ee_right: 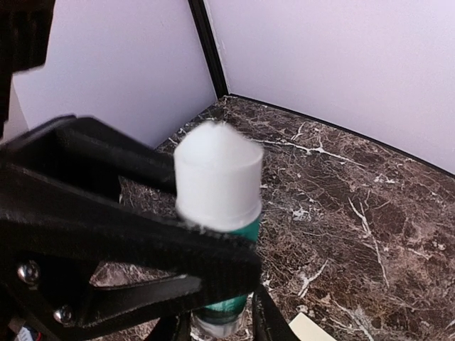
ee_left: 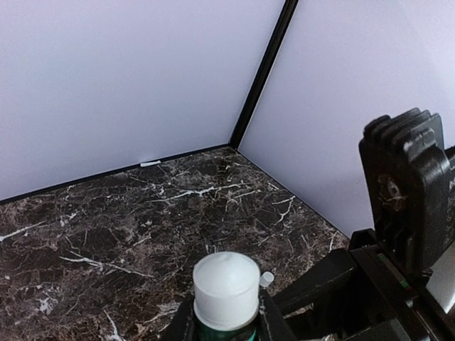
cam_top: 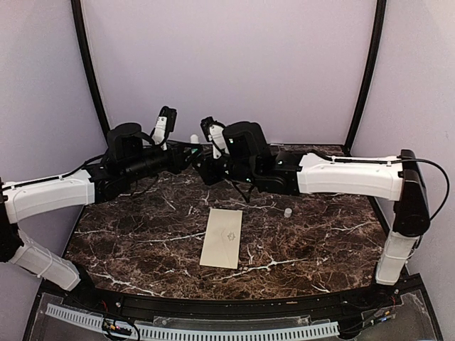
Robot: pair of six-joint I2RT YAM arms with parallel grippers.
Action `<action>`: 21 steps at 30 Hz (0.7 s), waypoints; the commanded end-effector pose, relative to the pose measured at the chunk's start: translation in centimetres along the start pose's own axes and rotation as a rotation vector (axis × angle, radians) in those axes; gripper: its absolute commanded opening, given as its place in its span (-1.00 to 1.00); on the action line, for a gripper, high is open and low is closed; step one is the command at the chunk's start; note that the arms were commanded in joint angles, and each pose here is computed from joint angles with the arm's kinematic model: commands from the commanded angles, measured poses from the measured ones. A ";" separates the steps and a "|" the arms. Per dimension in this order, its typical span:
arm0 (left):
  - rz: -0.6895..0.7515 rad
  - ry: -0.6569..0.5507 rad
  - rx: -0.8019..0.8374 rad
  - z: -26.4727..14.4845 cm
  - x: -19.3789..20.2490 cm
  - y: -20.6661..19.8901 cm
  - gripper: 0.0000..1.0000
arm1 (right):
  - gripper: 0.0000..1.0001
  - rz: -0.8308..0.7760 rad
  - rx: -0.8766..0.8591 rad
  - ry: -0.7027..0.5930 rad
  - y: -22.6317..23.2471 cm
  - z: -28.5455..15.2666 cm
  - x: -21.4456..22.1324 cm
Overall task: Place the letter into the envelope and seal it
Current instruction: Screw the solid glue.
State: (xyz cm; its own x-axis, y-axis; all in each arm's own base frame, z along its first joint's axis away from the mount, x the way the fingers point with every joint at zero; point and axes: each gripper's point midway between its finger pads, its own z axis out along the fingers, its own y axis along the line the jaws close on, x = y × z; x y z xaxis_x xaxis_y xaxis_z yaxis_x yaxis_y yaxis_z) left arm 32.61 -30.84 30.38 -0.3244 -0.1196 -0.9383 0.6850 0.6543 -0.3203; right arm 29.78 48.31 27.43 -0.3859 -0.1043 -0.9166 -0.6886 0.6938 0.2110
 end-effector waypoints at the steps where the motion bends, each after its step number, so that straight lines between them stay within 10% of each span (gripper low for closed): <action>1: -0.070 0.041 0.083 -1.1 0.3 -1.2 -1.00 | -0.29 0.035 -0.091 -0.242 0.1 -4.8 -7.1; 7: -0.065 -0.039 0.181 -2.9 -2.5 -2.0 -1.00 | 0.19 0.025 -0.391 -0.230 0.2 -8.7 -5.4; 21: 0.060 -0.113 0.703 -8.1 -4.7 -10.7 -0.99 | 0.29 -0.012 -0.939 -0.196 5.7 -12.6 -3.8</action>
State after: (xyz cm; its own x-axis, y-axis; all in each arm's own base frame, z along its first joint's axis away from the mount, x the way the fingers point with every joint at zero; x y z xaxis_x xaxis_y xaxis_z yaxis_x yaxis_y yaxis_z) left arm 25.27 -31.26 37.08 -0.2823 -0.1843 -0.9414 0.9230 0.2153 -0.3189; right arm 23.12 42.53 33.85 -0.3736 0.0684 -0.9251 -0.9254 0.0417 0.3768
